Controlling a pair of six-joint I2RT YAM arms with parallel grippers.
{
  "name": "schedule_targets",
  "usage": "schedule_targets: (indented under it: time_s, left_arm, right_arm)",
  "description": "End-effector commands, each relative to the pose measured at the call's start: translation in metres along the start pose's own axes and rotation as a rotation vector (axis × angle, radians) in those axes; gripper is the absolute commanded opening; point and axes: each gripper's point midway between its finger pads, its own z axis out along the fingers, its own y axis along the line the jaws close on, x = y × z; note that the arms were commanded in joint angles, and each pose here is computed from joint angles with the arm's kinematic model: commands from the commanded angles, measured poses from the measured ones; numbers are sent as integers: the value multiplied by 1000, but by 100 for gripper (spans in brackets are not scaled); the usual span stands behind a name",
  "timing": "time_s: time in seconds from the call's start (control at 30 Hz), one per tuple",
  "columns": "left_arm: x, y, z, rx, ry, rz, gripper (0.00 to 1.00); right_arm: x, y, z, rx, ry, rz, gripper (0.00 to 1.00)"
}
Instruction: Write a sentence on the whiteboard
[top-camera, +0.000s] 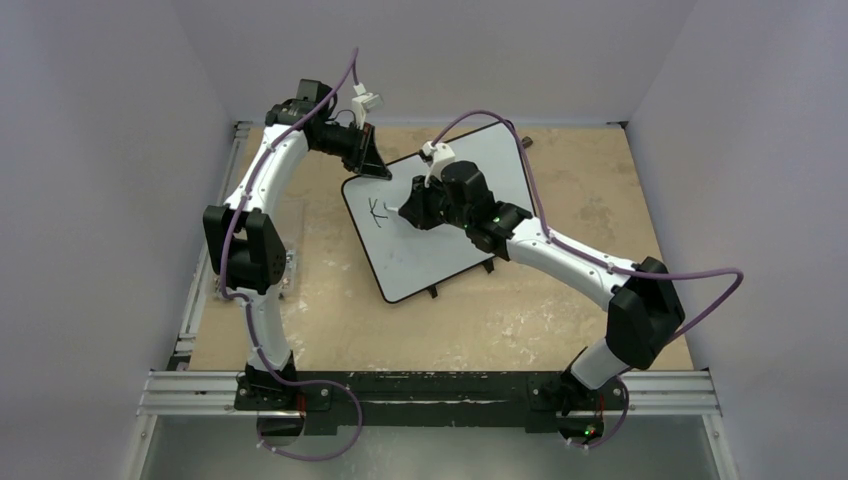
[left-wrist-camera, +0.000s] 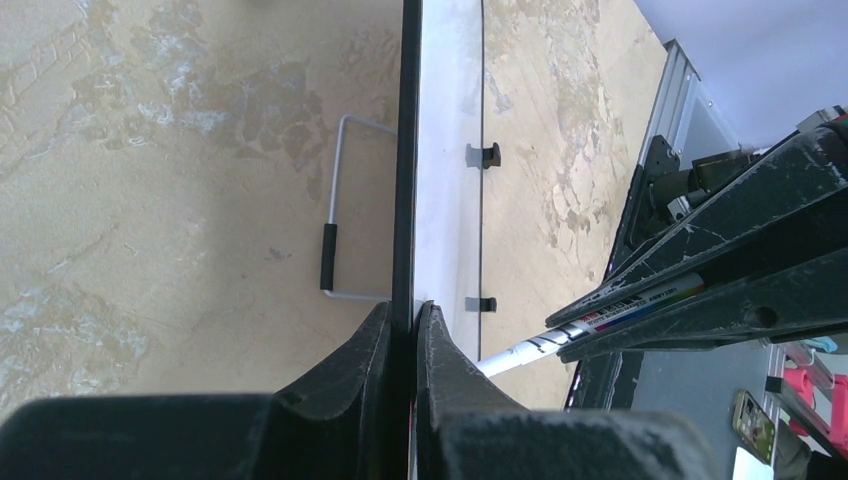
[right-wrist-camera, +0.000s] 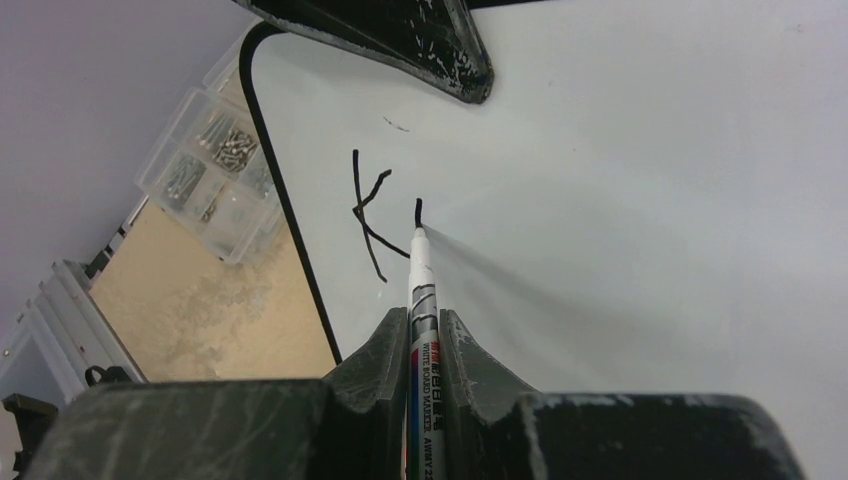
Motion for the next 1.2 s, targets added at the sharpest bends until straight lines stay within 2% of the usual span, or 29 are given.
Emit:
schedule_targets:
  time_s: [0.0,0.4,0.53,0.73,0.93,1.17]
  left_arm:
    - [-9,-4,-8,-89,14,147,0]
    - [-9,-5,-8,-89,16,148,0]
    - [-9,-5,-8,-90,17,151,0]
    - [-8,-6,-8,-91,20,151,0]
    - [-8,-7,-8,-91,22,155,0]
    - [-8,-9,-7,-89,25,159,0]
  right_arm:
    - [10,-14,-6,44,13,-5,0]
    - [-7,-1,-17,5,3,-14,0]
    - [-25,18,-23,-74,-33,-18,0]
    - [-50,30,-26,-103,-86,-13,0]
    - [-64,25,-18,-59,-121,-15,0]
    - [-52,13,0,-17,-88,-15,0]
